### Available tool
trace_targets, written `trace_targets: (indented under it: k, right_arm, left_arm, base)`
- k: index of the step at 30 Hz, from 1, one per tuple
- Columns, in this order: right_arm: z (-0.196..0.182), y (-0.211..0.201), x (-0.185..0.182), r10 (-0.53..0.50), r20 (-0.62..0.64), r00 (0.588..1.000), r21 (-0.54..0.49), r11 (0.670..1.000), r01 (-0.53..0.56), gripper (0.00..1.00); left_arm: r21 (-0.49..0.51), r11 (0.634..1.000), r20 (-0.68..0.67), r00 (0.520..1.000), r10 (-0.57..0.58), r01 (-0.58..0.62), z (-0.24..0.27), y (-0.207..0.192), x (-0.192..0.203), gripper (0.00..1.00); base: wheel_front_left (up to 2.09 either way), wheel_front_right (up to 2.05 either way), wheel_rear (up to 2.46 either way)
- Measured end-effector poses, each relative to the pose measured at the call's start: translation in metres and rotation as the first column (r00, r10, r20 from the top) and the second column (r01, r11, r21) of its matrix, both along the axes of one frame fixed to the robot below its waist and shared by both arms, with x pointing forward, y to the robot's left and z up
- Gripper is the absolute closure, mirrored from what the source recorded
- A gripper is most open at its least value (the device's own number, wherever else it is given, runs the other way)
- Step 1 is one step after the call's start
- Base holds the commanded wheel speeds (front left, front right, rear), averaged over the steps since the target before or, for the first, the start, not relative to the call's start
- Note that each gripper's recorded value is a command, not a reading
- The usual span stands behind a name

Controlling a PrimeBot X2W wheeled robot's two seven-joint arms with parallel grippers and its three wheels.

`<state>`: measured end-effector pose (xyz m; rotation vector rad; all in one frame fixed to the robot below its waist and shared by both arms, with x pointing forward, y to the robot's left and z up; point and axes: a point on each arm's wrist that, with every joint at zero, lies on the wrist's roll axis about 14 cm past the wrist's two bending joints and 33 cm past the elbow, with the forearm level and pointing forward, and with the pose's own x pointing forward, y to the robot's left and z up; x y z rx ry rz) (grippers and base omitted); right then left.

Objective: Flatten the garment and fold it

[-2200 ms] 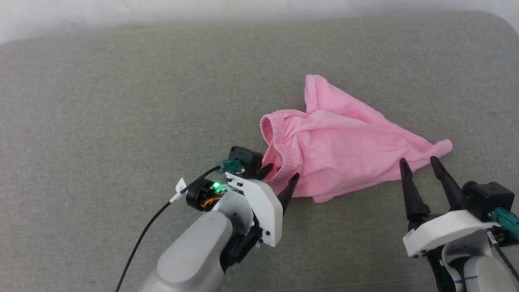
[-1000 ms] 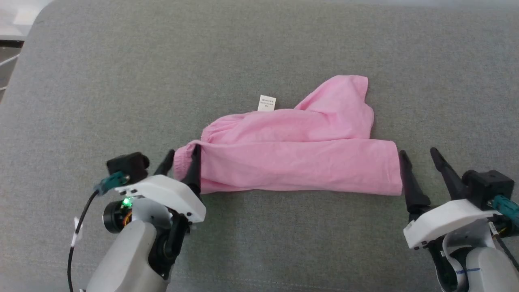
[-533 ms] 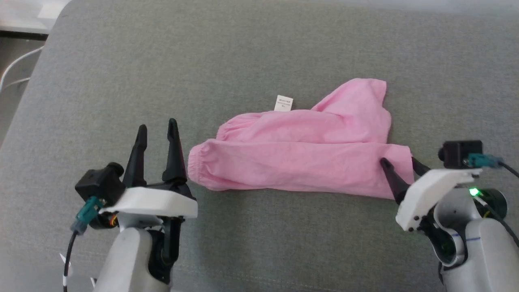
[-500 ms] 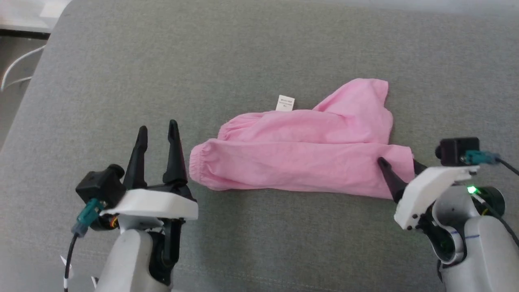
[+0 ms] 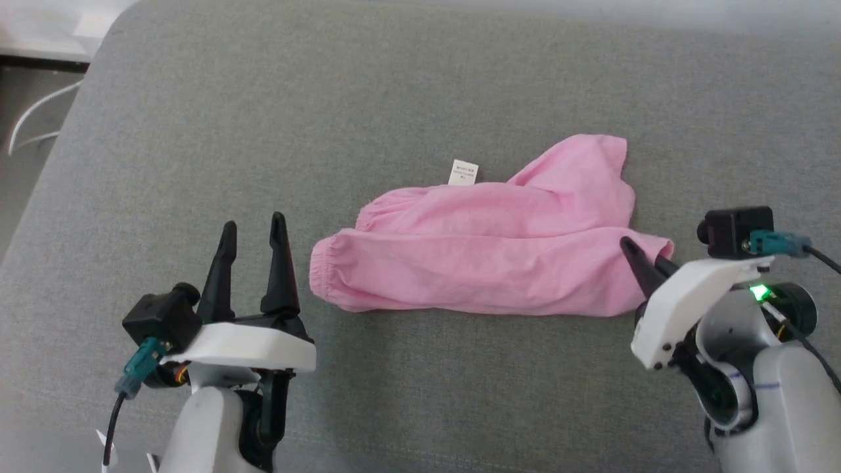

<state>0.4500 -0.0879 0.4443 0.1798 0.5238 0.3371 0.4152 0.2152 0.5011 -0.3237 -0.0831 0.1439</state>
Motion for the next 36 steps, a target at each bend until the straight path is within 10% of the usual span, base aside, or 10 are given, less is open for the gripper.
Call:
trace_targets:
  k: [13, 31, 32, 34, 36]
  right_arm:
    - [0.103, -0.002, -0.066, 0.042, 0.175, 0.984, 0.126, 0.990, -0.064, 1.00]
    - [-0.019, -0.050, 0.074, -0.157, -0.131, 0.979, -0.005, 0.987, 0.158, 1.00]
    - [-0.023, -0.048, 0.081, -0.153, -0.127, 0.980, -0.016, 0.988, 0.152, 0.96]
    - [-0.030, -0.044, 0.090, -0.140, -0.113, 0.984, -0.045, 0.990, 0.136, 0.00]
    - [-0.034, -0.039, 0.097, -0.134, -0.085, 0.987, -0.048, 0.990, 0.131, 0.00]
  left_arm:
    - [-0.016, 1.000, 0.031, 0.999, -0.026, 0.026, 0.010, -0.011, 0.004, 0.00]
    - [-0.031, 0.993, 0.011, 0.994, -0.112, 0.112, -0.004, -0.035, 0.032, 0.00]
    - [-0.031, 0.993, 0.009, 0.994, -0.113, 0.113, -0.005, -0.035, 0.033, 0.00]
    - [-0.034, 0.993, 0.005, 0.994, -0.110, 0.110, -0.007, -0.033, 0.034, 0.00]
    - [-0.031, 0.994, -0.004, 0.995, -0.103, 0.103, -0.010, -0.031, 0.033, 0.00]
  base:
    - [0.00, 0.00, 0.00]
    - [0.00, 0.00, 0.00]
    - [0.00, 0.00, 0.00]
    - [0.00, 0.00, 0.00]
    - [0.00, 0.00, 0.00]
